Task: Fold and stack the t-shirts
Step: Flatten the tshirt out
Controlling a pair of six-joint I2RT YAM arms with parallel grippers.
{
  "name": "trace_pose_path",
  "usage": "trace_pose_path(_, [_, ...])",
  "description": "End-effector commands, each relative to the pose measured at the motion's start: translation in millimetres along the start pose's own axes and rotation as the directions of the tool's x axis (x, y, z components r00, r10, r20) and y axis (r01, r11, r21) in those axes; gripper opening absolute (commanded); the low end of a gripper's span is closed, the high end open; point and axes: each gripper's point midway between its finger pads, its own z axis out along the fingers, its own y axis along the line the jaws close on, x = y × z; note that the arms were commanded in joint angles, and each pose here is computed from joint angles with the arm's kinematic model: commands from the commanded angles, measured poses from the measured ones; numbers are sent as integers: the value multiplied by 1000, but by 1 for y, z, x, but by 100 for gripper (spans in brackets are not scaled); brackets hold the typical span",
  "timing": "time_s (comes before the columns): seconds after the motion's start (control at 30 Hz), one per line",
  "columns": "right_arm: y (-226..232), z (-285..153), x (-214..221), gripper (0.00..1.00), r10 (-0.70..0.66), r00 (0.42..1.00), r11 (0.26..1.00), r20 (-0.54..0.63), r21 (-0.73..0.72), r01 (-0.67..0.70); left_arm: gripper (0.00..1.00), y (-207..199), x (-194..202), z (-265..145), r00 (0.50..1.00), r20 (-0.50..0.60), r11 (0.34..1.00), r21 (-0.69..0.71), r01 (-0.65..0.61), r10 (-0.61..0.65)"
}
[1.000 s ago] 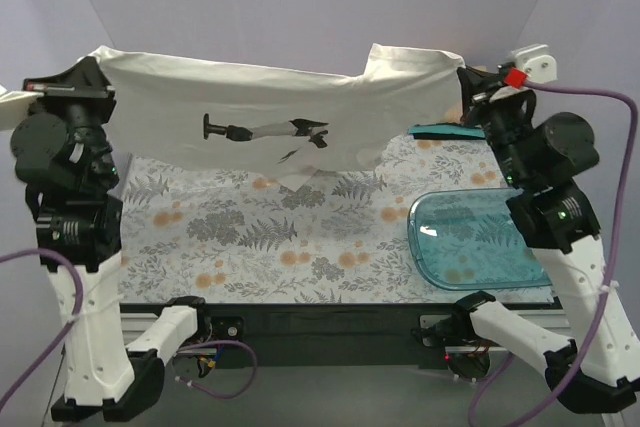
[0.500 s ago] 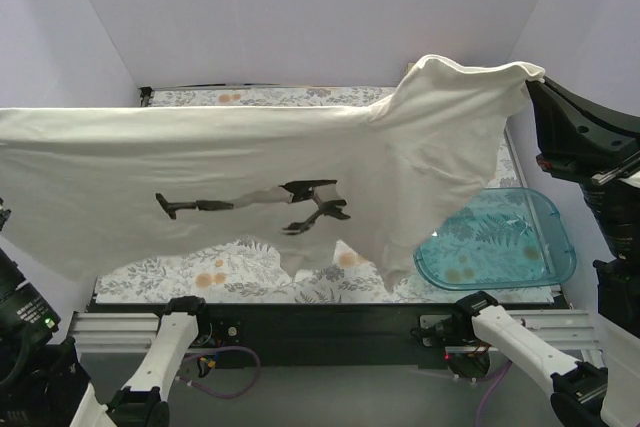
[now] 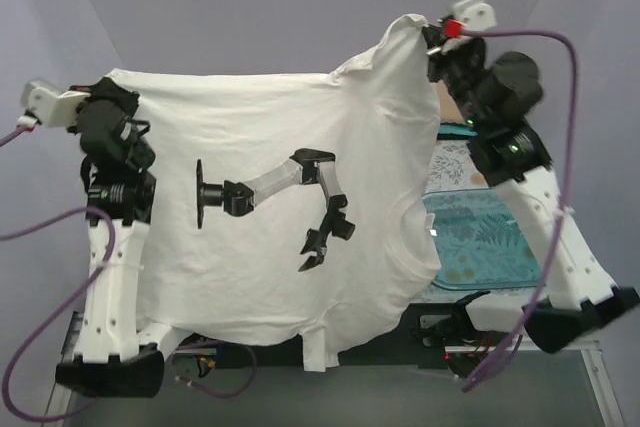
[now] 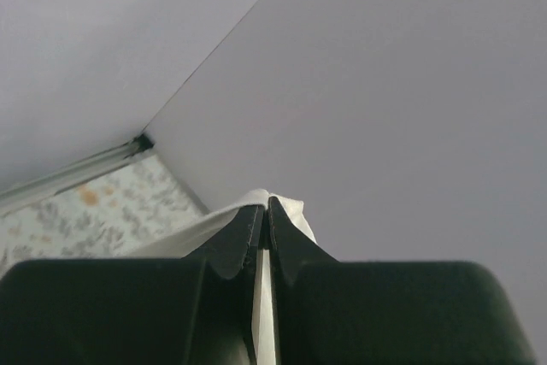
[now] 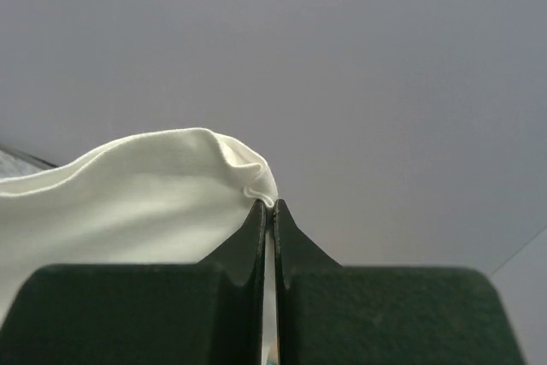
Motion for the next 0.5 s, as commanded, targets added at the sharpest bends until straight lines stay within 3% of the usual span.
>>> trace_pose_path(0.0, [-5,61,108,1,-85,977,989,-196,104,107,0,50,93,48,992,-65,983,-142,-112,104])
trace_pose_path(0.07, [7,84,157,1,-83,959,992,-271,67,105,0,78,139,63,981,-122,963,-207,-175,152])
trace_pose_path(0.1, [28,103,214,1,-89,932,995,-352,5,97,9,105,188,77,958,-201,933,-257,-252,204])
trace_pose_path(0.17, [40,126,253,6,-71,914,997,-399,-16,71,31,136,220,96,931,-268,889,-320,-328,247])
trace_pose_path(0.2, [59,134,309,21,-79,876,996,-477,-64,55,39,167,257,107,895,-351,843,-359,-401,276])
trace_pose_path(0.23, [62,146,312,35,-74,867,996,-494,-72,44,55,181,274,113,887,-386,822,-396,-409,255])
trace_pose_path(0.27, [69,149,331,47,-76,841,995,-535,-90,32,58,180,279,117,865,-439,798,-417,-436,243])
trace_pose_path(0.3, [79,149,367,67,-67,799,995,-597,-98,11,61,207,302,119,831,-501,749,-449,-488,242])
trace_pose_path(0.33, [80,151,372,75,-63,784,995,-618,-99,2,66,213,307,119,822,-523,730,-467,-499,228])
trace_pose_path(0.47, [86,126,391,92,-39,715,996,-698,-84,-28,68,220,317,112,787,-582,713,-464,-526,203])
